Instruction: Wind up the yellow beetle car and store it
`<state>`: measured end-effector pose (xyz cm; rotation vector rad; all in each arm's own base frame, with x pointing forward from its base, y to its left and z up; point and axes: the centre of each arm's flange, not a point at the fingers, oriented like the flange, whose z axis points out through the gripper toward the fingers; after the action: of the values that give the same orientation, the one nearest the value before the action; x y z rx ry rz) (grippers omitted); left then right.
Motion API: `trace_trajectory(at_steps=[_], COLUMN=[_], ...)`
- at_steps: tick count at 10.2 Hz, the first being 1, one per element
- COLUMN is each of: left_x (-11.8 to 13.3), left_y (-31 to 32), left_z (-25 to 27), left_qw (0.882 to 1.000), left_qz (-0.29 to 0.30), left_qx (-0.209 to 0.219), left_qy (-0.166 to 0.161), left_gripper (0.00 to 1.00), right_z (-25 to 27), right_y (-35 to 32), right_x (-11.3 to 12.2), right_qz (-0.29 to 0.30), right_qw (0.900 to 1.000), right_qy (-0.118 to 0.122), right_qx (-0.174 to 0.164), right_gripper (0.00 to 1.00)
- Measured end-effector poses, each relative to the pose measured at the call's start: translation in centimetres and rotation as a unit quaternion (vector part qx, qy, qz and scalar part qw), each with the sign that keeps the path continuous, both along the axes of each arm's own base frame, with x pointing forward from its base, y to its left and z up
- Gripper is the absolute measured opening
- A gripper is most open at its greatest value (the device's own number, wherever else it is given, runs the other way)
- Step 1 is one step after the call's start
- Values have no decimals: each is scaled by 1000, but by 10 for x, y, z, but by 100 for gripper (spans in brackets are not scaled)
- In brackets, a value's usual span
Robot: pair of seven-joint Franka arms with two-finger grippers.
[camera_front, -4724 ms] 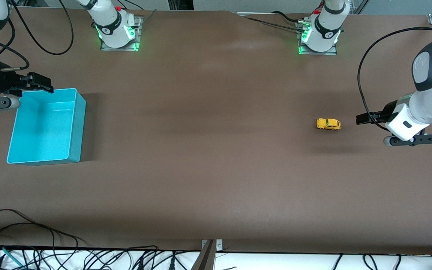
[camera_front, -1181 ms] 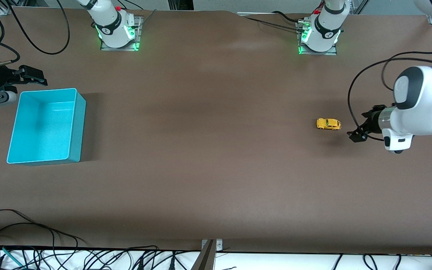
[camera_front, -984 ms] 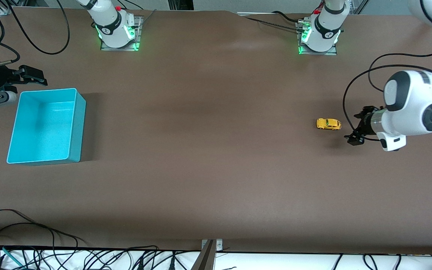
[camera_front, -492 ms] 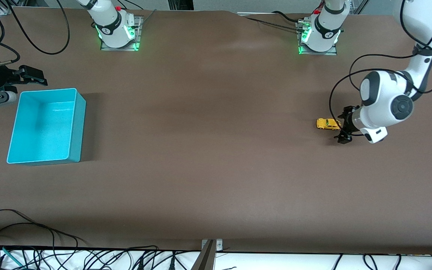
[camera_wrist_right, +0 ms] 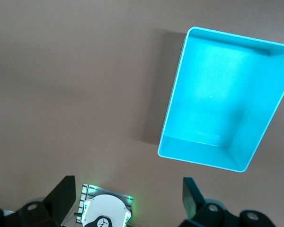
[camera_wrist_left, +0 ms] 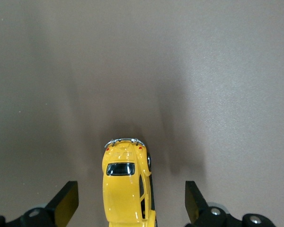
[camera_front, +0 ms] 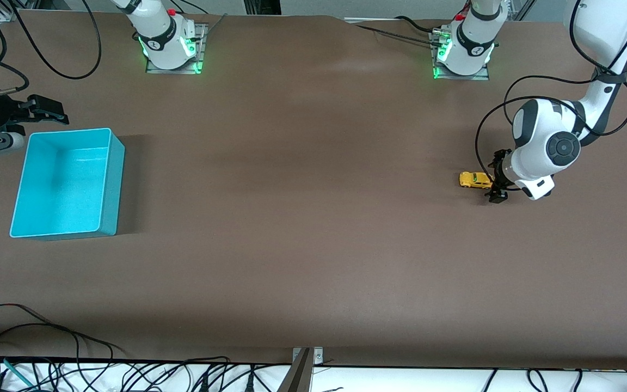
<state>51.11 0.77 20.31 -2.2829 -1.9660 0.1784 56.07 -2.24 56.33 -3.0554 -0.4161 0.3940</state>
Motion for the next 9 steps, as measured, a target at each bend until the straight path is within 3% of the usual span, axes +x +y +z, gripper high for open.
trace_trajectory(at_steps=[9], left_x=[-5], left_y=[-9], left_z=[-9], left_qw=[1000], left_qz=[5], left_qx=[-1], left_qy=[-1], left_gripper=[84], right_z=[0], right_y=[0], right_x=[0], right_qz=[0], right_qw=[1000], right_qy=[0], right_qx=[0], right_gripper=[100])
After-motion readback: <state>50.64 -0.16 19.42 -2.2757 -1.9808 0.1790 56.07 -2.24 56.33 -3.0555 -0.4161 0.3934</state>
